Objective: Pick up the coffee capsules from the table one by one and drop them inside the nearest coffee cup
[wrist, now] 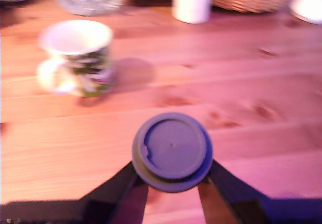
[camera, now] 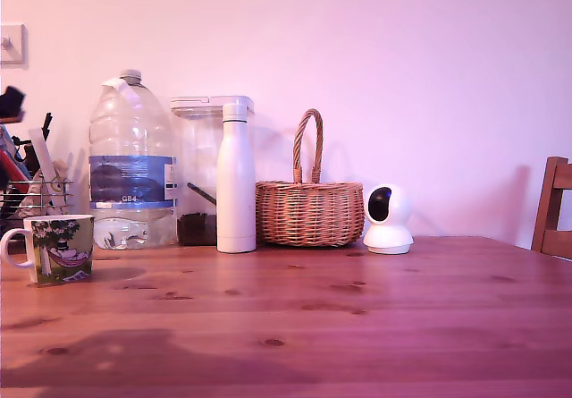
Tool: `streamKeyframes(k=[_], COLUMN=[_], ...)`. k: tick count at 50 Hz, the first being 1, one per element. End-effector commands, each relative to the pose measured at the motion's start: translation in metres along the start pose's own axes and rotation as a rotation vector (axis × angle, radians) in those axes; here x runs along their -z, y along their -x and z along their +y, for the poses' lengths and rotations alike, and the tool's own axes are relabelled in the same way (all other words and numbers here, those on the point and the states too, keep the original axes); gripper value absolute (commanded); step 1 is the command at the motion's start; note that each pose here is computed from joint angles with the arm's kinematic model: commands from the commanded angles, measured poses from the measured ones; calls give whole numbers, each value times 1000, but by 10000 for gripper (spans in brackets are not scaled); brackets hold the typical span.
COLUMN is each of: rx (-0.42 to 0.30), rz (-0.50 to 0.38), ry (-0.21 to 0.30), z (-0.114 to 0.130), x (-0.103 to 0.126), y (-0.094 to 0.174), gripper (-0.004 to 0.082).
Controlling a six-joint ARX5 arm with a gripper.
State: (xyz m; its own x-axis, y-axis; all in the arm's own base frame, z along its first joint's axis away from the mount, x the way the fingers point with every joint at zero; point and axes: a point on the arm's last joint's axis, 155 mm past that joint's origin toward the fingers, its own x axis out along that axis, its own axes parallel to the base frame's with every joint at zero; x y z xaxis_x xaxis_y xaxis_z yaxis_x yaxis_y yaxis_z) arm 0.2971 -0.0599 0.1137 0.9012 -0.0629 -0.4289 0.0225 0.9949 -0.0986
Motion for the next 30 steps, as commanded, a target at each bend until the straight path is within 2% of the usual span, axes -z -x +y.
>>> streamKeyframes(k=[1, 9, 17, 30], rx=[-5, -21, -24, -64], rz=[-9, -22, -20, -13], ry=[14, 29, 3, 16], z=[4, 13, 17, 30], x=[-4, -12, -24, -44], y=[0, -1, 0, 5], gripper=[122, 122, 122, 122])
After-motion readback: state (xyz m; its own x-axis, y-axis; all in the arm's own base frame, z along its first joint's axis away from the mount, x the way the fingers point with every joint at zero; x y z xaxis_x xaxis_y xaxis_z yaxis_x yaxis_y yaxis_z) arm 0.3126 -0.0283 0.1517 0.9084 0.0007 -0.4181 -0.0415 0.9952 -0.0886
